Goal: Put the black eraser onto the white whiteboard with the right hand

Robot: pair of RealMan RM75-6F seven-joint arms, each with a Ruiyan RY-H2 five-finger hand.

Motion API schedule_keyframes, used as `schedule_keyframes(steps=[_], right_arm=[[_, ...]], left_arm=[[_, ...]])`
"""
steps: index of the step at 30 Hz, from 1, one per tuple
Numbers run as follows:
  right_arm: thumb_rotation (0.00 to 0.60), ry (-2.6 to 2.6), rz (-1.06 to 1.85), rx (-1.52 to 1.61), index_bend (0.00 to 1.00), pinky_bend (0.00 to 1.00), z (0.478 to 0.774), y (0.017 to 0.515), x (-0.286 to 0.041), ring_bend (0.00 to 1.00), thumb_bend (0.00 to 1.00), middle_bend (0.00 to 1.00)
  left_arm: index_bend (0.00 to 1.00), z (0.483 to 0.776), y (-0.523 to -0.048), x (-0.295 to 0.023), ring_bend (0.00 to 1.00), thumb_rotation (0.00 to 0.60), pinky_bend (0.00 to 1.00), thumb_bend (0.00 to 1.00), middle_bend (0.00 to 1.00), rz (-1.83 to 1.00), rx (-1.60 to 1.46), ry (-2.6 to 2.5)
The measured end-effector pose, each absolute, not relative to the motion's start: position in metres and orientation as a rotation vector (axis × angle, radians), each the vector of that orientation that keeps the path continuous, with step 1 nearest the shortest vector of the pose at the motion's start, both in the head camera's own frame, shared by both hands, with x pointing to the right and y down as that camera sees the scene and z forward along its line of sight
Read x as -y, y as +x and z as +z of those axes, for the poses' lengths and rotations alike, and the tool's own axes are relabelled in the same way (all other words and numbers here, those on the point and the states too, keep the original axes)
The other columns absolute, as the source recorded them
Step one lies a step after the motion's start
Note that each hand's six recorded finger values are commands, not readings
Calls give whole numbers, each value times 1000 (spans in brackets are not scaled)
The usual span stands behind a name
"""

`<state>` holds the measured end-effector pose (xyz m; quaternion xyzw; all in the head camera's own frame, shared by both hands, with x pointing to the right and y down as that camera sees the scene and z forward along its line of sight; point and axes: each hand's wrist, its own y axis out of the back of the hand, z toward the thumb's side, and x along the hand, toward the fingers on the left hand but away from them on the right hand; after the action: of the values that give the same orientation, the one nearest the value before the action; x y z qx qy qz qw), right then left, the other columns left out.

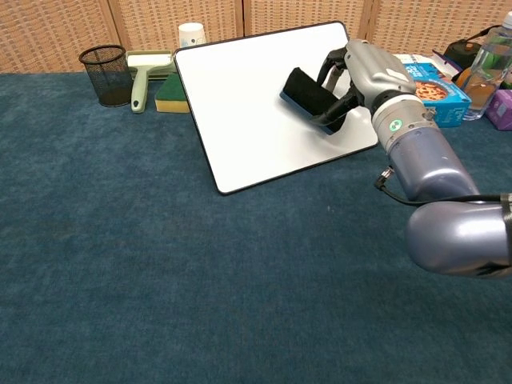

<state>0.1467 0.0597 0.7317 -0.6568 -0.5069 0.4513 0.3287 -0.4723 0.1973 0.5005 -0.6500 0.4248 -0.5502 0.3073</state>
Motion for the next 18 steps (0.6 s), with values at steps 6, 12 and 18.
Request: schedule_keyframes(steps=[6,12,18], right_arm=[[600,-1740,1187,1306,4,1,733,143,-62,0,0,0],[600,-1756,1195,1282,0,0,732,139,-61,0,0,0],[600,-1754,1229,1278,0,0,731,142,-62,0,0,0]], left_arm=[[0,500,-472,-198,0,600,30,111,0,-1452,-1128,-1720],[0,500,-473,-198,0,600,30,112,0,-1451,-1131,-1718],[0,499,-472,-198,0,600,30,111,0,-1447,-1130,-1719]])
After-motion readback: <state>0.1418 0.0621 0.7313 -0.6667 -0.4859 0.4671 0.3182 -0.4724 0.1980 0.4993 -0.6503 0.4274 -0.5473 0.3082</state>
